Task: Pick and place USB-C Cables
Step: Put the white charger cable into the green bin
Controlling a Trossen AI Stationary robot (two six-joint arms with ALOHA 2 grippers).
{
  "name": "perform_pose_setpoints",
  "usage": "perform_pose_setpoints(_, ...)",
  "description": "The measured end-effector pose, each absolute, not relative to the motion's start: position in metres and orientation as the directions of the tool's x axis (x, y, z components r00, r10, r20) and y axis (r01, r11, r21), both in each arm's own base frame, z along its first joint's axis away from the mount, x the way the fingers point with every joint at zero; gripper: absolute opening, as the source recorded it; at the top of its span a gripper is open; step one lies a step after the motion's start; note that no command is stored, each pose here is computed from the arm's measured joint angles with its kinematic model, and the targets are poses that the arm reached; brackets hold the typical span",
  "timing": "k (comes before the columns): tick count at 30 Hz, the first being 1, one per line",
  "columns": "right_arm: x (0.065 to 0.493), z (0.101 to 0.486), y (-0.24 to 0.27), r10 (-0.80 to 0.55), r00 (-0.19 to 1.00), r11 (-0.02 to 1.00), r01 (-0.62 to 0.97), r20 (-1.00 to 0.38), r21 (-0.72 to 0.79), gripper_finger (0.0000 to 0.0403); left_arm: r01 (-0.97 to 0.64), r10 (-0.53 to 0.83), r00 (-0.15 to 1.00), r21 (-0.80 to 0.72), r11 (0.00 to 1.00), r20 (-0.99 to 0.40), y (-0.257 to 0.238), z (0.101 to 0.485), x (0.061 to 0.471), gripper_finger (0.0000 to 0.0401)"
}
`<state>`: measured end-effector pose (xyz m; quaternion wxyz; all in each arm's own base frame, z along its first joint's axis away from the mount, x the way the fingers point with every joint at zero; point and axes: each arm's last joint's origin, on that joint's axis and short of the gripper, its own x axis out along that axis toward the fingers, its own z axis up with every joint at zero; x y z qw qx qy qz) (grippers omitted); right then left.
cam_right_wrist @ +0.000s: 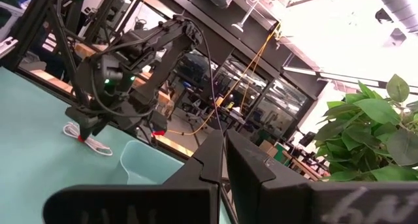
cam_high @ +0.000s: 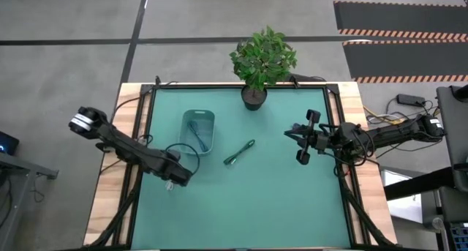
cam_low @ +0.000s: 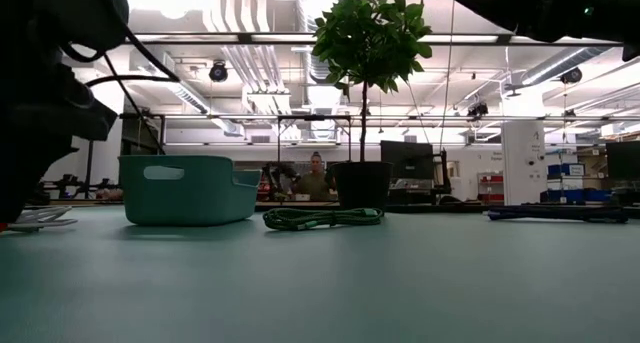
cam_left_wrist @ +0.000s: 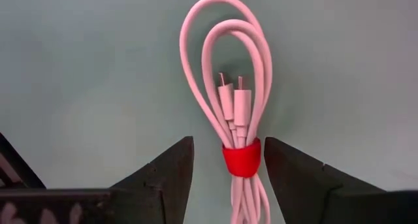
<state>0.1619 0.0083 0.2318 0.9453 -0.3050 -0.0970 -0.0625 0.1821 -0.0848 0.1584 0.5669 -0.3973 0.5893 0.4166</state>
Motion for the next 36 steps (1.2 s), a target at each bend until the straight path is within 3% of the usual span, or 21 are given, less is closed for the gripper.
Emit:
perform_pose_setpoints(7, 0.162, 0.232, 0.008, -0.059, 0.973, 0.806, 0.178, 0.221, -0.564, 0.0011, -0.932, 0.023, -0.082, 0.084, 0.351, -0.996, -0.087, 0.151, 0.187, 0.0161)
perform_pose_setpoints(18, 0.162, 0.232, 0.008, -0.059, 0.974, 0.806, 0.177, 0.220, -0.564, 0.0011, -0.931, 0.020, -0.082, 0.084, 0.354, -0.996, -0.088, 0.150, 0.188, 0.0059)
perform_pose_setpoints(23, 0.162, 0.232, 0.008, -0.059, 0.974, 0.806, 0.177, 0.220, -0.564, 0.0011, -0.931, 0.018, -0.078, 0.079, 0.357, -0.997, -0.088, 0.153, 0.188, 0.0037)
perform_pose_setpoints(36, 0.162, 0.231, 0.008, -0.059, 0.975, 0.816, 0.171, 0.216, -0.552, 0.0011, -0.910, -0.112, 0.123, -0.157, 0.385, -0.986, -0.103, 0.208, 0.215, 0.0032)
